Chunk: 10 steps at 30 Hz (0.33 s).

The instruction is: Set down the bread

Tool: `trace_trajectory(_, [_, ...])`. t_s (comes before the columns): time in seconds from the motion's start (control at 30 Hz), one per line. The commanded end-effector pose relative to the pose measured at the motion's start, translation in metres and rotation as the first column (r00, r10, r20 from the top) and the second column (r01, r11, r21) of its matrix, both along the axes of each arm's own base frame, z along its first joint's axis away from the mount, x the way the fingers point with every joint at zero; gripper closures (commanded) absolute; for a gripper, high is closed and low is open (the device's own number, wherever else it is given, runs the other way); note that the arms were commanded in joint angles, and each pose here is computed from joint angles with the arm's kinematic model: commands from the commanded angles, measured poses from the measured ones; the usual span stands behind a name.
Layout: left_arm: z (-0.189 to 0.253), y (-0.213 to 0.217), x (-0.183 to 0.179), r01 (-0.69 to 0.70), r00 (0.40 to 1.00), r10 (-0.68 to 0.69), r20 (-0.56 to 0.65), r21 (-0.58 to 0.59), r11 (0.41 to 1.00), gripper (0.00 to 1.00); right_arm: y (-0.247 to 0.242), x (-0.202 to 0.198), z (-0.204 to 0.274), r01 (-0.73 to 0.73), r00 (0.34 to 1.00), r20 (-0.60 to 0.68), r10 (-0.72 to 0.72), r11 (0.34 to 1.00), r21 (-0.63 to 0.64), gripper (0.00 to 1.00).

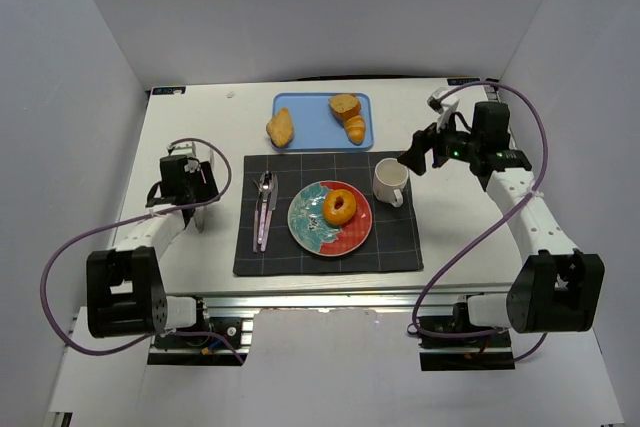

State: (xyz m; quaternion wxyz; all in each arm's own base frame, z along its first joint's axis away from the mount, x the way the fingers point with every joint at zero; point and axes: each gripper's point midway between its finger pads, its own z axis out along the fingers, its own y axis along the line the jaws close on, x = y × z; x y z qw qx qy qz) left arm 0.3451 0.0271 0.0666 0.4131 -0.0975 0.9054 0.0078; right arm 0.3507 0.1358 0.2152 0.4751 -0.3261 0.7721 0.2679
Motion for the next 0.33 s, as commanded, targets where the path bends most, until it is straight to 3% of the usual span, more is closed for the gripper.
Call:
trace_trajectory(0.0, [0.022, -0.004, 0.001, -0.003, 0.998, 0.005, 0.066, -0.040, 0.999, 0.24, -0.006, 0.023, 0.034, 0.084, 0.994, 0.062, -0.085, 0.996, 0.024, 0.11])
trace_trajectory(0.13, [0.056, -0.009, 0.004, -0.012, 0.988, 0.025, 0.154, -0.087, 0.996, 0.15, -0.008, 0.035, 0.046, 0.138, 0.990, 0.036, -0.140, 0.989, 0.055, 0.11])
trace_trajectory(0.2, [0.087, -0.021, 0.006, 0.034, 0.970, 0.001, 0.245, -0.138, 0.990, 0.02, -0.006, 0.040, 0.053, 0.152, 0.988, 0.014, -0.154, 0.985, 0.079, 0.10])
trace_trajectory(0.3, [0.122, -0.040, 0.009, 0.097, 0.933, -0.004, 0.360, -0.239, 0.966, 0.02, 0.002, 0.040, 0.058, 0.120, 0.993, -0.007, -0.120, 0.986, 0.114, 0.11])
